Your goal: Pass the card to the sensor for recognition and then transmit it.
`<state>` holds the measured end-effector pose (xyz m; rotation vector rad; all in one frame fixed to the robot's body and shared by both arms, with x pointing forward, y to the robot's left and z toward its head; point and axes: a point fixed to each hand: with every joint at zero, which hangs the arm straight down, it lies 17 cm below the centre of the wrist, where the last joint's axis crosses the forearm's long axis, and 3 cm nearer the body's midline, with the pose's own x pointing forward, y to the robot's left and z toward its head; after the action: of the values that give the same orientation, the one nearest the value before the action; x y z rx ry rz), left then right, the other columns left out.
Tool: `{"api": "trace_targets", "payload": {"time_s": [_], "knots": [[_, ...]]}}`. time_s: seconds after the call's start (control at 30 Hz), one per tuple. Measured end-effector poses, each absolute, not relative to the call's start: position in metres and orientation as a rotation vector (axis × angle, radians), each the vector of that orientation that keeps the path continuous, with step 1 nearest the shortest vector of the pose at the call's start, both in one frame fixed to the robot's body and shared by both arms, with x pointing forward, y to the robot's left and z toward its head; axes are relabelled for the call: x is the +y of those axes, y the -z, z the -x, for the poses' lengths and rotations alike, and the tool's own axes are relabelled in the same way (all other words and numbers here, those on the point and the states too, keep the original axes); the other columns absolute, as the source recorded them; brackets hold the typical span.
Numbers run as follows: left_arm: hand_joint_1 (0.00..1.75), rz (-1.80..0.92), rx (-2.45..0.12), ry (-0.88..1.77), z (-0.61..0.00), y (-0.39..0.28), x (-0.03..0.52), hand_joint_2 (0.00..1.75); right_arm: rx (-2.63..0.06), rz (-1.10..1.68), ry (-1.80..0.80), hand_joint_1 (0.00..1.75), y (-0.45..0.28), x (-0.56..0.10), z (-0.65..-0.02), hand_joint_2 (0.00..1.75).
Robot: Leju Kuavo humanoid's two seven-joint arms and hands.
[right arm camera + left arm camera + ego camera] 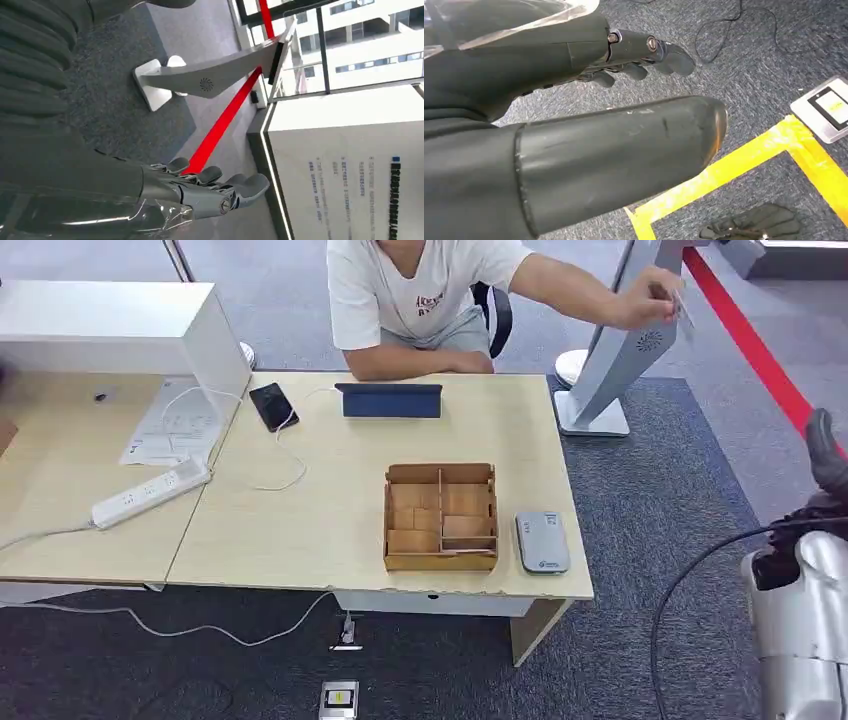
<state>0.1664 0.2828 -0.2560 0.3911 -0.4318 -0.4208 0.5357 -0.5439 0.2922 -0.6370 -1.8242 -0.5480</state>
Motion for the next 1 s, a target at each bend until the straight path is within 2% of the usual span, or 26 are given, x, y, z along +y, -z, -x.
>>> {"api": "trace_targets", "payload": {"time_s": [0.57,0.6,0.7,0.8,0.83,1.0], "knots": [[0.0,-0.391,-0.437,0.433,-0.167,0.256,0.282,0.0,-1.841,0.647,0.488,0.0,-0.295,-0.535,-0.539,1.75],[0.0,-0.389,-0.453,0.466,-0.169,0.255,0.28,0.0,-1.881,0.675,0.409,0.0,-0.307,-0.527,-0.543,1.75],[0.0,-0.365,-0.501,0.559,-0.175,0.254,0.279,0.0,-2.016,0.904,-0.123,0.0,-0.368,-0.447,-0.579,1.75],[0.0,-0.368,-0.52,0.576,-0.185,0.251,0.286,0.0,-1.968,1.162,-0.644,0.0,-0.373,-0.369,-0.609,1.75],[0.0,-0.371,-0.525,0.577,-0.187,0.25,0.287,0.0,-1.958,1.186,-0.726,0.0,-0.369,-0.355,-0.613,1.75],[0.0,-0.41,-0.509,0.593,-0.177,0.252,0.293,0.0,-1.966,1.085,-0.757,0.0,-0.361,-0.329,-0.628,1.75]]}}
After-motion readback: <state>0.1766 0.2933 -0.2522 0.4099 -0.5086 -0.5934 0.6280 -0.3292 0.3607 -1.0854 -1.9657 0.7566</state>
